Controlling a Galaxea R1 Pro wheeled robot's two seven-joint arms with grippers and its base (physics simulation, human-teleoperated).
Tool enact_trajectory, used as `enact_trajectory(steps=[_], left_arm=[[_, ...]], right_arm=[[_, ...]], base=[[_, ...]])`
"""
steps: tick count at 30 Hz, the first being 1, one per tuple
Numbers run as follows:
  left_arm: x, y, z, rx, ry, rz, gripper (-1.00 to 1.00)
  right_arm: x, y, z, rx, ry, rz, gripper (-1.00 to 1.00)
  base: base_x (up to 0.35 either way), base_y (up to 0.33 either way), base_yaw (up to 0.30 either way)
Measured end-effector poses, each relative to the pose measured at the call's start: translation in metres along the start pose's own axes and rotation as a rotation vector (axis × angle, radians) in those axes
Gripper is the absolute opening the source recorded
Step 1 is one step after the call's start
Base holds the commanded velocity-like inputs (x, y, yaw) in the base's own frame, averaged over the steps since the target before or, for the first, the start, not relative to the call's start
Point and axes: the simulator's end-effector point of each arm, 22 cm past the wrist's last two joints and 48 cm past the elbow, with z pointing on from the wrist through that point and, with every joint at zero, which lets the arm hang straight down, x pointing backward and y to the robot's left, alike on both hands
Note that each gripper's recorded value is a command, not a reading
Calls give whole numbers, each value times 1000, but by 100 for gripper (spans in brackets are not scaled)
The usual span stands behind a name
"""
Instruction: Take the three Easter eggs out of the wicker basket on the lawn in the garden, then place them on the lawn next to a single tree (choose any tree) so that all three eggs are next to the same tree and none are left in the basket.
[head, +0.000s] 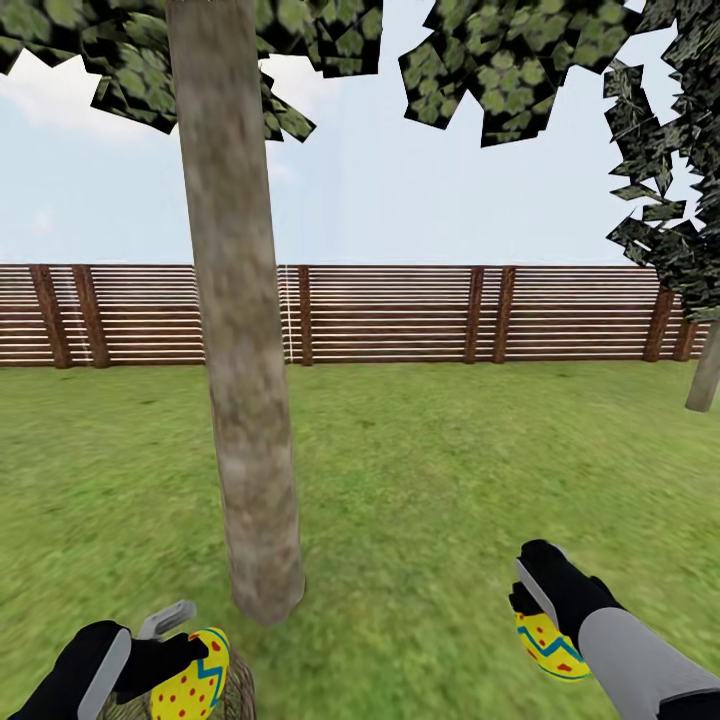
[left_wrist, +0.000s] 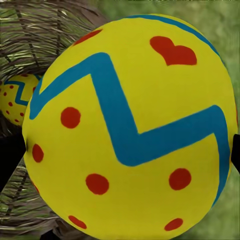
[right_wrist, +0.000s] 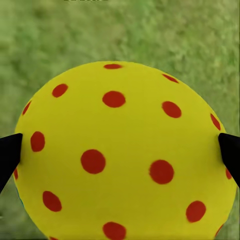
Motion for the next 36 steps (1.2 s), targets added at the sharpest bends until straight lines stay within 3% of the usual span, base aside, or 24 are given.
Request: enact_trajectory(steps=[5,23,31,36], left_arm=[[-4,-4,-7,-1,1,1,-100],[-6,-2,-10,0,-1,-11,-100],[-6,-4,-9,2,-5,-9,-100],[-6,-3,-9,1,-4,-9,-100]], right_arm=[[-2,-18,-5,12,3,6,-100],[-6,-11,-8,10,-4,-7,-100],[-6,-11,-8,10,-4,-8,-100],[-7,-10,-8,9,-8,-7,-100]], base=[[0,0,0],[-206,-9,0],[-98,-246,0],[-1,-299,213]])
